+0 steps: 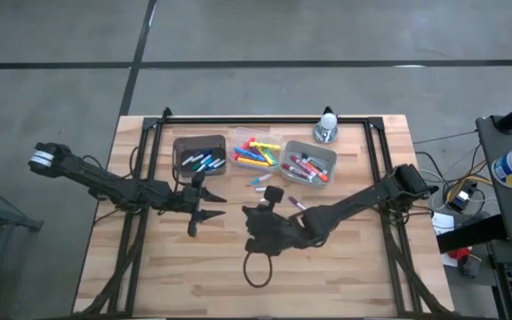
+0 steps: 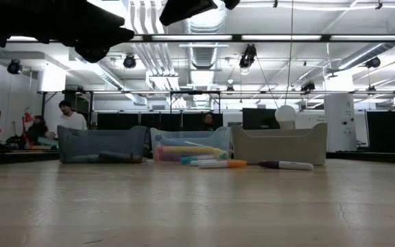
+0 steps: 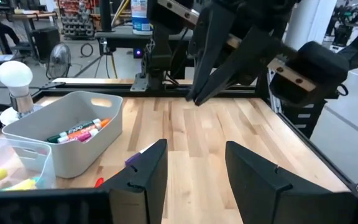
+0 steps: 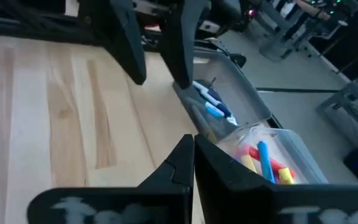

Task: Pick & Place Markers
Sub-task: Put the light blue mini marker into the black bin, then put the blue mini marker into the black bin

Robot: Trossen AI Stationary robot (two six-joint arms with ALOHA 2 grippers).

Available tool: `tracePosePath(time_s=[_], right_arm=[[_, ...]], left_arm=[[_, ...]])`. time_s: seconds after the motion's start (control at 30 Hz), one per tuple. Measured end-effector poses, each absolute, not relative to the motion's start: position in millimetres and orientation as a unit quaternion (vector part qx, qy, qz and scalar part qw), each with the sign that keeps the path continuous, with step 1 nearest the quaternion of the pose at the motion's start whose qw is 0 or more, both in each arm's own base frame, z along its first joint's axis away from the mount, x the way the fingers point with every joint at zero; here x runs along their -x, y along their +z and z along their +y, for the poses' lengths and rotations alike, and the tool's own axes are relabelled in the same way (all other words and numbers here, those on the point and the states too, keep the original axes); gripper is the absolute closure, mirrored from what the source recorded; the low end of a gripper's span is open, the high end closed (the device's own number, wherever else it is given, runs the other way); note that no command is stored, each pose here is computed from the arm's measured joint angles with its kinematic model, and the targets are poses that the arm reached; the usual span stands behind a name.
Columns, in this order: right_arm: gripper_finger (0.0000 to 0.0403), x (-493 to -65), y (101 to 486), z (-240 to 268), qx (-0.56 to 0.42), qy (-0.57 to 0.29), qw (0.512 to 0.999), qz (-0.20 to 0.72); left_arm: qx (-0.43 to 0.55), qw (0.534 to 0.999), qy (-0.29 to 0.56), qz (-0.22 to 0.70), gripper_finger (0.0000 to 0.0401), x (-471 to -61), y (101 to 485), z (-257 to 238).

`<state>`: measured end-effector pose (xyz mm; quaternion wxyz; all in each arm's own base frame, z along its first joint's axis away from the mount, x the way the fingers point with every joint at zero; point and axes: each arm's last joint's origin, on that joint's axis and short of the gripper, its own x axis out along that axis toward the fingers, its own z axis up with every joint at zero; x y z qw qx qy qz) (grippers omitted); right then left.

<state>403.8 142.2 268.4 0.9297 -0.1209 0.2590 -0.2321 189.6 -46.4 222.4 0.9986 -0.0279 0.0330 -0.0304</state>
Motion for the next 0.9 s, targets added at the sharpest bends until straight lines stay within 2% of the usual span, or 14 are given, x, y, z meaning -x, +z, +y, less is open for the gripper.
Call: tracePosePath(time_s=[0.23,0.57,0.67,0.9], right_arm=[[0.0396,-383.5,265.8,146.2,0.149,-0.223,0.907,0.324],[0.0386,-351.7,244.5,140.8,0.104,-0.262,0.857,0.431],[0.0356,-346.7,230.5,135.6,0.082,-0.260,0.842,0.466],[0.0249,-340.4,201.4,108.4,0.021,-0.271,0.800,0.535]], left_arm=[[0.034,0.998,-0.031,0.030,0.0246,-189.0,223.5,-46.4],[0.068,0.997,-0.036,0.024,0.0246,-188.0,225.7,-47.3],[0.066,0.997,-0.037,0.022,0.0246,-187.9,226.2,-47.4],[0.066,0.997,-0.038,0.007,0.0246,-188.6,231.0,-47.6]])
